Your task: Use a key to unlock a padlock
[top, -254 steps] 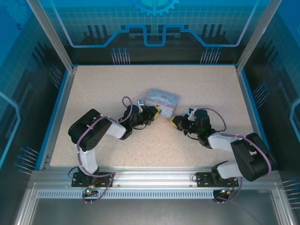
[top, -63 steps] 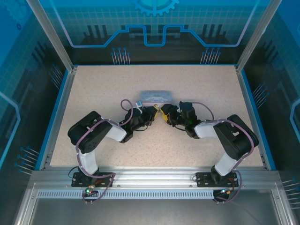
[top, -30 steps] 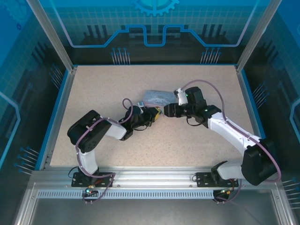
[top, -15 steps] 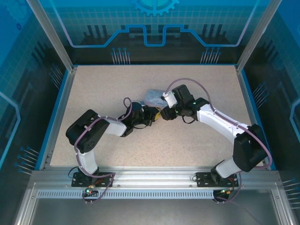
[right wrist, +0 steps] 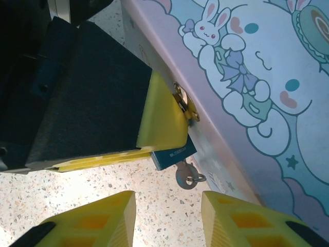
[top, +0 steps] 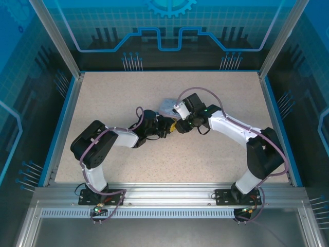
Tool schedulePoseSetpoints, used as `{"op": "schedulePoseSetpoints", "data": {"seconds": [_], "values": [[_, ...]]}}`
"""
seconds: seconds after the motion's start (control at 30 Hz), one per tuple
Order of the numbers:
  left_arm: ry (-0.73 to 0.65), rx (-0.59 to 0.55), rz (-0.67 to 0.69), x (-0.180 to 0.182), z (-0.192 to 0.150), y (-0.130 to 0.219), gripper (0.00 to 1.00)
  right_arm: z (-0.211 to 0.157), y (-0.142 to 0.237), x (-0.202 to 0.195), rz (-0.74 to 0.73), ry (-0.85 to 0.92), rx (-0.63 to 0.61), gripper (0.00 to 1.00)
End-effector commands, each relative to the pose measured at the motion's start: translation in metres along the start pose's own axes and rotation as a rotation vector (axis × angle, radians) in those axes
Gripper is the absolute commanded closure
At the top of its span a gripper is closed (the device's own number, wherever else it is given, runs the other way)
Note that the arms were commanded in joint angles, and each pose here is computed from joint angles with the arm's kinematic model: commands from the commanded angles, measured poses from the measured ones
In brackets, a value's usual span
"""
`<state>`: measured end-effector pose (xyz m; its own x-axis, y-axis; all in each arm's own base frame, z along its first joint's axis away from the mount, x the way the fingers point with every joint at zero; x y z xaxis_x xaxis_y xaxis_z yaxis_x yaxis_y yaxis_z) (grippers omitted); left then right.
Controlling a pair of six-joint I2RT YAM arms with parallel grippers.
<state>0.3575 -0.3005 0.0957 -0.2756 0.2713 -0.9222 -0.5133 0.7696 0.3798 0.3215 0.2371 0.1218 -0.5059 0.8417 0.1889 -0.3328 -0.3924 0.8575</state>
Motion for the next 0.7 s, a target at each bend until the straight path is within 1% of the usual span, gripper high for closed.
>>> {"op": "schedulePoseSetpoints", "data": {"seconds": [0.0,0.2,0.33,0.5,0.67], "values": [[-0.014,0.029,-0.072,-0.034,-0.001,0.006,1.0,0.002,-0.002,0.004,-0.011,0.04,0.019,0.63],[-0.013,0.038,-0.07,-0.036,-0.001,0.005,1.0,-0.003,-0.006,0.008,-0.034,0.076,0.043,0.66],[-0.015,0.039,-0.07,-0.037,0.0,0.005,1.0,-0.006,-0.01,0.005,-0.076,0.092,0.05,0.65],[-0.016,0.043,-0.07,-0.037,-0.001,0.006,1.0,0.001,-0.012,0.0,-0.143,0.088,0.008,0.66],[-0.016,0.045,-0.069,-0.037,-0.001,0.006,1.0,0.009,-0.014,-0.004,-0.18,0.078,-0.027,0.66]]}}
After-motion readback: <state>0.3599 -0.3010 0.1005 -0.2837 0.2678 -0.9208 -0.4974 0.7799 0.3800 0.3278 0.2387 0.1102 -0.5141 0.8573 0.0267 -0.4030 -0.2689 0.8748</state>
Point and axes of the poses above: each hand's point on the last joint's axis, 136 mm out from that joint toward the fingers, its own y axis back along the fingers, its own x axis along the line the jaws close on, z = x × y, the point moved 1 cm from there along y, back along the fingers, and after that the axes turned 13 degrees about -y, right-handed, at the moved point
